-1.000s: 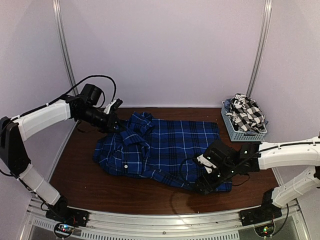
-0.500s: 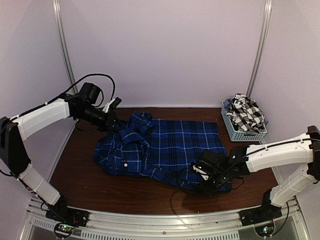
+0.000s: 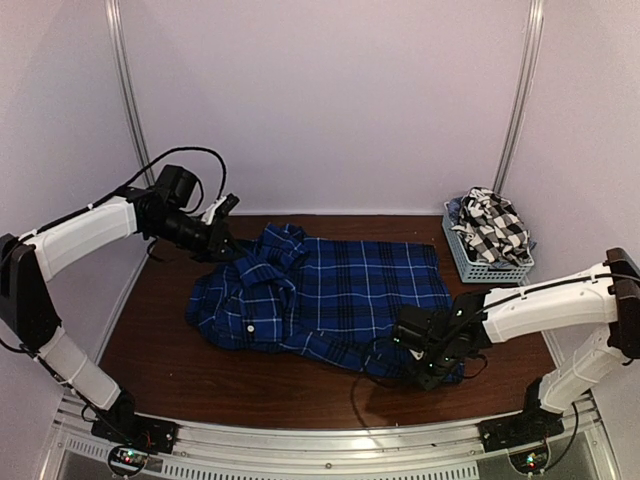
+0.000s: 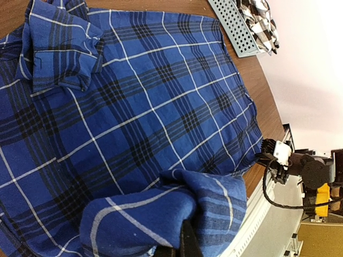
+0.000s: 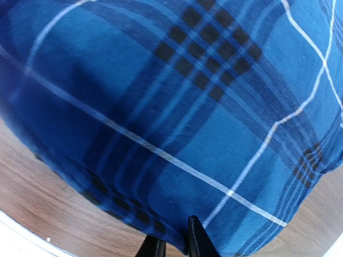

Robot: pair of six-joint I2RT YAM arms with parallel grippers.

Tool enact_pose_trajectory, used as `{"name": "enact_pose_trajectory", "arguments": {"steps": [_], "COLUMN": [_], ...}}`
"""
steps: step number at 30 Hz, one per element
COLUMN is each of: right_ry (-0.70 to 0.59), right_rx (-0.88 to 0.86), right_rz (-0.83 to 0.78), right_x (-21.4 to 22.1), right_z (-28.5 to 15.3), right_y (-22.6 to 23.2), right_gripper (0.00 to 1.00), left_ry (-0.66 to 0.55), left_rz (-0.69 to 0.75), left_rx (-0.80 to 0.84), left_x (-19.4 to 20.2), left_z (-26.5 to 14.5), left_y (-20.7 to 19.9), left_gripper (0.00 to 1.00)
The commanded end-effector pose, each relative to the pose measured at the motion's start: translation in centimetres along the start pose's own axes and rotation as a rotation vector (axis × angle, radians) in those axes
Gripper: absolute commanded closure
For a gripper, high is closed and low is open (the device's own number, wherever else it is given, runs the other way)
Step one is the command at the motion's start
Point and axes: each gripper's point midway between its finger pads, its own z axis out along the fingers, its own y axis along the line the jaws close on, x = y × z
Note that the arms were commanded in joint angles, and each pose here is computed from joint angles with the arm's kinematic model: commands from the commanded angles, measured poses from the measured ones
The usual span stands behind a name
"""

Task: Fold and stack the long sleeve shirts
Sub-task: Pick up the flattened shirt from the center of the board.

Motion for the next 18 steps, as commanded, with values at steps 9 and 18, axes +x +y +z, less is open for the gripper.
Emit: {"name": "enact_pose_trajectory", "arguments": {"steps": [9, 18], "right_ry": [-0.061, -0.090], "right_rx": [0.085, 0.123], "right_rz": [0.057, 0.055], "right_x": [-2.7, -6.9], "right_z": [-3.0, -4.0], "right_y": [-3.2, -5.9], "right_gripper": [1.00, 1.00], "left_ry": [-0.033, -0.073], "left_rz": [0.040, 0.026], "left_rx": [-0.016, -0.061], "left_x": [-0.4, -1.7], "left_z": [-1.1, -2.1], "left_y": [0.5, 2.2], "left_gripper": [1.00, 1.00]}}
